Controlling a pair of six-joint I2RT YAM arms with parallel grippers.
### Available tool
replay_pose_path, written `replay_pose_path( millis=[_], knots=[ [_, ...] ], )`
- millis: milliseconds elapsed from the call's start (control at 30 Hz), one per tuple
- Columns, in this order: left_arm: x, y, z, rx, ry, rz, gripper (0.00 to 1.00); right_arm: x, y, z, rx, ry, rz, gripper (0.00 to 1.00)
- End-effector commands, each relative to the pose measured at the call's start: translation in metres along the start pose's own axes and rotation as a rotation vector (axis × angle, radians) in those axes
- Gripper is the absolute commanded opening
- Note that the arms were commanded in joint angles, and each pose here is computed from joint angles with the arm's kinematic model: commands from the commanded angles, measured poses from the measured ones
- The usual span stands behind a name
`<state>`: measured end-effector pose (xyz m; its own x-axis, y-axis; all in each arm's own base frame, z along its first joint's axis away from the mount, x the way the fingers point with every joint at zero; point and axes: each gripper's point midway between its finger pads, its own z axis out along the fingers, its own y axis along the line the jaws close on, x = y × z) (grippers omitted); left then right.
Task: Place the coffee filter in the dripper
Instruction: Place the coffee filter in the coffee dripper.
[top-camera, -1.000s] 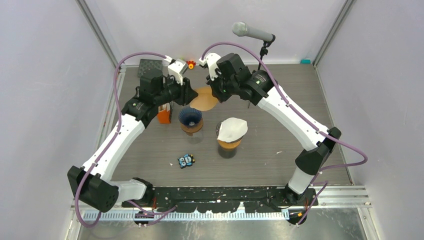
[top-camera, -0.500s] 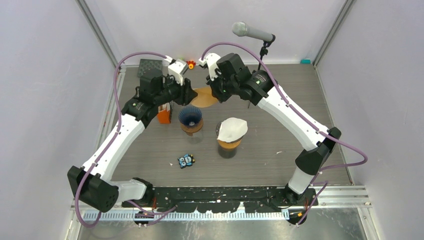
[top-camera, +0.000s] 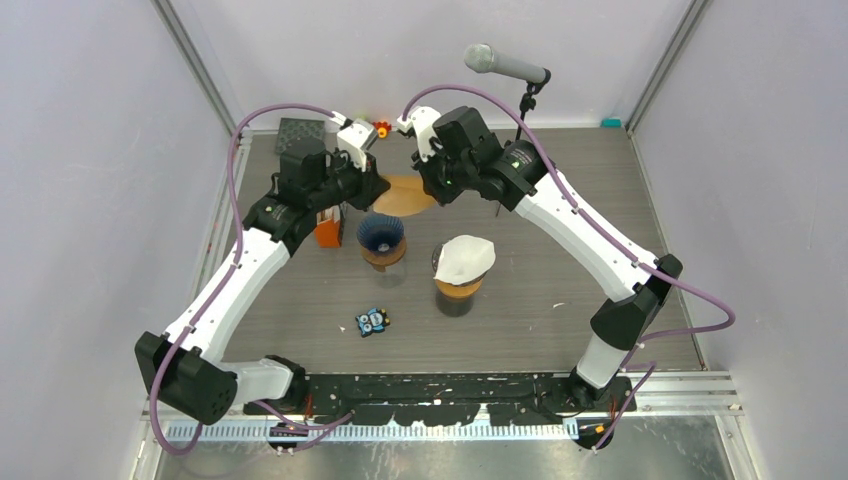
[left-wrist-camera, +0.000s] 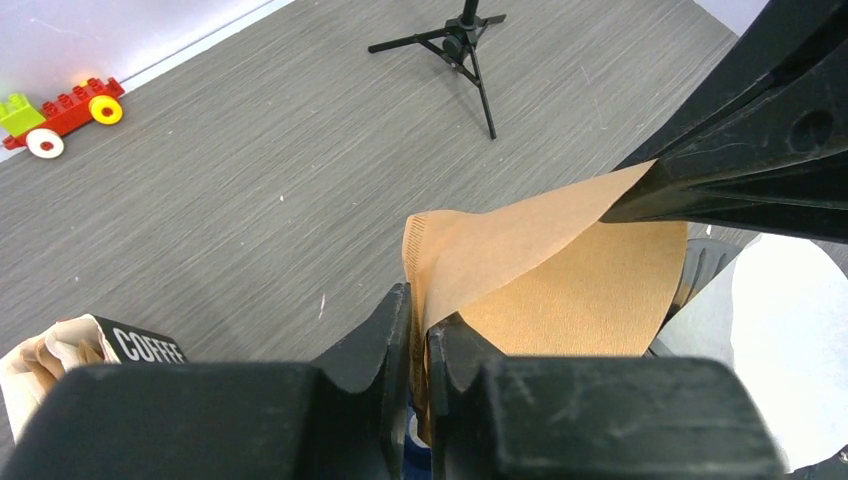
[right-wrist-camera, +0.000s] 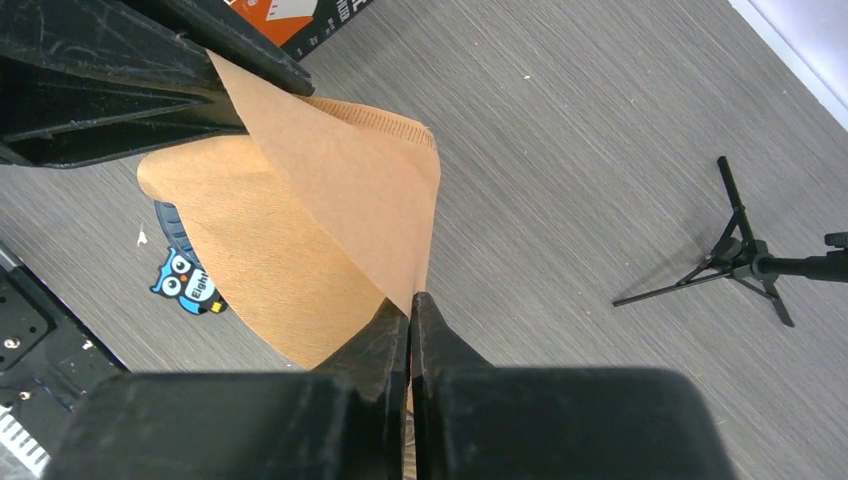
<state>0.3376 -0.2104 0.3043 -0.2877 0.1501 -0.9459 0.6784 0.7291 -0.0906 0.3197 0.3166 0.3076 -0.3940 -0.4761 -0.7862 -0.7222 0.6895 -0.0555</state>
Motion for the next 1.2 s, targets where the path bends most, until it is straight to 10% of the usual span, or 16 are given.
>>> replay_pose_path(
  millis=[0, 1167],
  knots=[
    [-0.017, -0.006, -0.005, 0.021, -0.048, 0.012, 0.1, -0.021, -0.002, -0.022, -0.003, -0.074, -0.003, 0.09],
    [0.049, -0.008, -0.084, -0.118, 0.378, -0.123, 0.0, -0.03, 0.062, -0.077, -0.385, -0.133, -0.15, 0.6]
  ],
)
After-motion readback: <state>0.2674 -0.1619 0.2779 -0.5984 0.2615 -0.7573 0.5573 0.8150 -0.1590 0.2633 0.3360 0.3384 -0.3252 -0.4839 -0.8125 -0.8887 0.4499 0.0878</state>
